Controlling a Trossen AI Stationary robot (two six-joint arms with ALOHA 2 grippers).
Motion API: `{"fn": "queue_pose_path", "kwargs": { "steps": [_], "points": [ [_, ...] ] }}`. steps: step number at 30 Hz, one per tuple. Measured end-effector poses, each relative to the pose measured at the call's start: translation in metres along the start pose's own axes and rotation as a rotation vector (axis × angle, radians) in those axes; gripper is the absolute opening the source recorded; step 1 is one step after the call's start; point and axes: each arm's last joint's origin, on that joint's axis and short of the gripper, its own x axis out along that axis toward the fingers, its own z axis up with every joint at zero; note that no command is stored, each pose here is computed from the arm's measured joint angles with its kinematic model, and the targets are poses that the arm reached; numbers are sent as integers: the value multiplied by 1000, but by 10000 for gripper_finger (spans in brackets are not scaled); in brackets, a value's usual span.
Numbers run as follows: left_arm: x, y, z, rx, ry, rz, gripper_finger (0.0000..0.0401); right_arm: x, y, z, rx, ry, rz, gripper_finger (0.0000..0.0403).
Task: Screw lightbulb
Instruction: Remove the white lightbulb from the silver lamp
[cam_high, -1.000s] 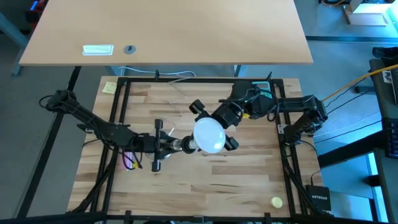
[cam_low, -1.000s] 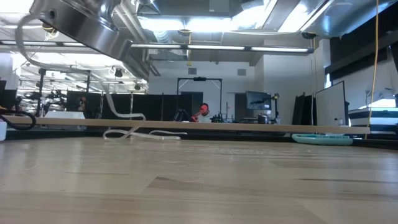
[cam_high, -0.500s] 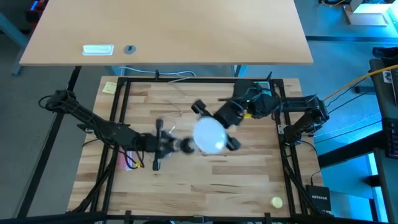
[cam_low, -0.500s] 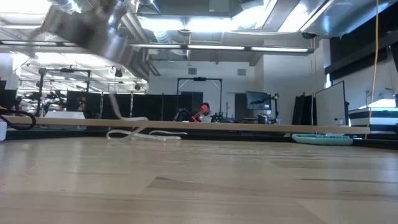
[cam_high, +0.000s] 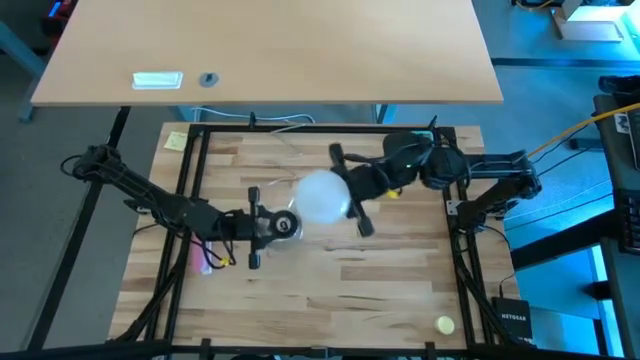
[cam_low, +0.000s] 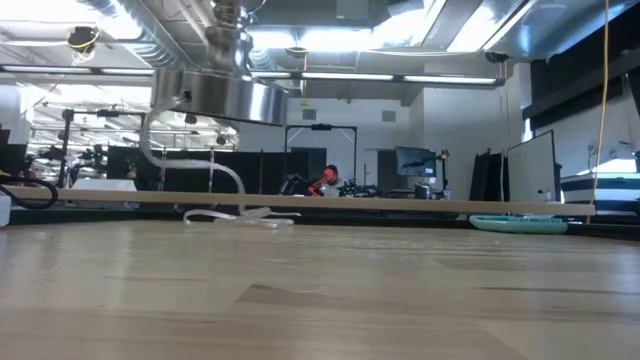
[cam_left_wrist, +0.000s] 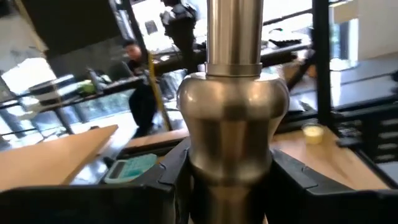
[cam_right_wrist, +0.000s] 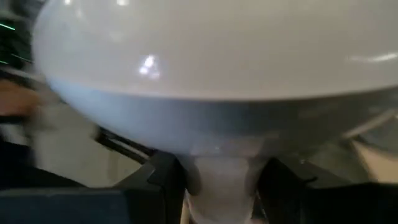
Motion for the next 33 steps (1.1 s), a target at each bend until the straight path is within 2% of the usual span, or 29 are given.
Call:
{"fn": "queue_pose_path", "kwargs": {
  "steps": [4, 6, 9, 13, 18, 23, 27, 33],
  "points": [
    [-1, 3, -8, -36, -41, 37, 127, -2, -2, -22, 52, 247, -173, 156],
    [-1, 6, -18, -51, -59, 58, 127, -3, -2, -32, 80, 327, -209, 156],
    [-1, 11, -36, -98, -81, 98, 127, -1, 1, -47, 118, 354, -235, 156],
    [-1, 20, -58, -182, -96, 142, 127, 3, 7, -86, 150, 443, -265, 156],
    [0, 27, -81, -191, -34, 184, 127, 2, 15, -128, 198, 476, -336, 156],
    [6, 32, -93, -211, -10, 199, 127, 1, 25, -175, 255, 508, -366, 156],
    [13, 33, -99, -229, -19, 153, 127, -1, 36, -193, 270, 517, -373, 156],
    [29, 36, -114, -288, -18, 80, 127, -2, 52, -193, 274, 578, -408, 156]
  ]
}}
